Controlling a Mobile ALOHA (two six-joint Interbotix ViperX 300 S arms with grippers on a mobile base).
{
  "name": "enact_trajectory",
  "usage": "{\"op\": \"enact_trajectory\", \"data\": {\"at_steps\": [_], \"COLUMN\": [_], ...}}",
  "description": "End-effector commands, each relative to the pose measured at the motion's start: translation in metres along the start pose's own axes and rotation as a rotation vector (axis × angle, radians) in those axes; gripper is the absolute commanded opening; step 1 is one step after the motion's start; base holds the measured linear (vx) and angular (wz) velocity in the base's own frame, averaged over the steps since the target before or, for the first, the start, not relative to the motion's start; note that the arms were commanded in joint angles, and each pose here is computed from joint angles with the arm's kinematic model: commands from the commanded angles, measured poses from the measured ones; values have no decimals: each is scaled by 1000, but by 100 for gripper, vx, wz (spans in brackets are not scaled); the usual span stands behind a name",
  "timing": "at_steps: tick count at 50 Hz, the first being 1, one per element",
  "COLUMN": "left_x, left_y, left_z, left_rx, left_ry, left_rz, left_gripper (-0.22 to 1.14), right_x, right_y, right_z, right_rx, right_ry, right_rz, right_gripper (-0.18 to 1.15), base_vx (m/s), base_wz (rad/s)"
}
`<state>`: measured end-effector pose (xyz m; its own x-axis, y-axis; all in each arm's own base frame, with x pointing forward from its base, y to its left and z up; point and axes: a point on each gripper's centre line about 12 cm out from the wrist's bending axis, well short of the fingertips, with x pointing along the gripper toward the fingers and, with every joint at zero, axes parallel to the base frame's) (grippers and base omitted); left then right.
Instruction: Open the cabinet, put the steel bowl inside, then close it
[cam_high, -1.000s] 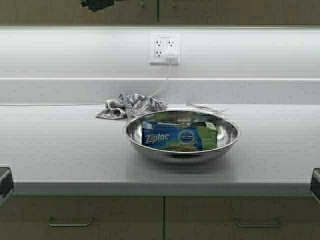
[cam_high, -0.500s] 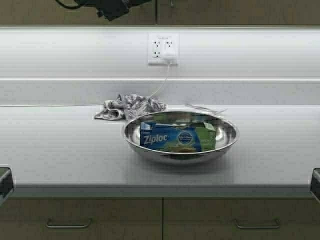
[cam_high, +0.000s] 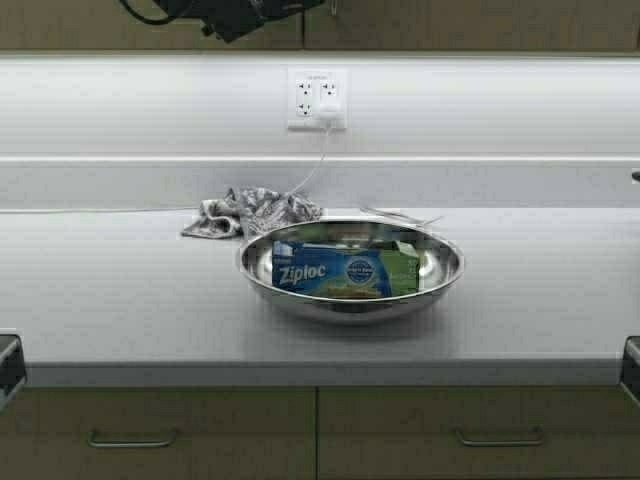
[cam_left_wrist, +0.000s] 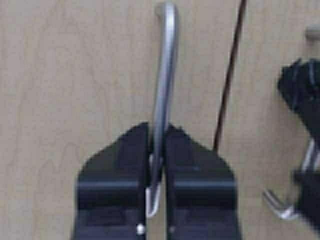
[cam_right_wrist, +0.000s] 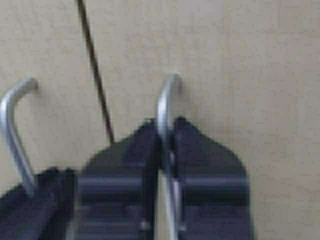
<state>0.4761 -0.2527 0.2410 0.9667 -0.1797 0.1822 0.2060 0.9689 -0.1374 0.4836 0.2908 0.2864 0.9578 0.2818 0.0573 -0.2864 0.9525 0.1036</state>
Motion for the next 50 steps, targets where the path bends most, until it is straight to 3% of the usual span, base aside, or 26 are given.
{"op": "enact_trajectory", "data": {"at_steps": [1,16,25,34,50], "left_x": [-12,-98,-144,-173,-228], "left_y": [1,24,50,75,111], "left_z": [36,81,98,105,122], "left_rx": [-44,4,10,71,152], "left_ry": [-26,39,88,225,318], "left_rz": [-10,-67,-63,-95,-80], "left_gripper": [3,4,4,3,3], "right_x": [-14,-107,-156,-191,-248], "right_y": [-2,3,-18,-43,-86], "right_z": [24,47,47,40,42], "right_rx": [25,7,-20,-74,-69], "right_ry": [-9,46,141,249,292], "right_rz": [14,90,135,173,129], "right_gripper": [11,8,8,8,8], "base_vx": [-8,-2,-2,-4,-6], "base_wz": [-5,-1,-1,1,1]}}
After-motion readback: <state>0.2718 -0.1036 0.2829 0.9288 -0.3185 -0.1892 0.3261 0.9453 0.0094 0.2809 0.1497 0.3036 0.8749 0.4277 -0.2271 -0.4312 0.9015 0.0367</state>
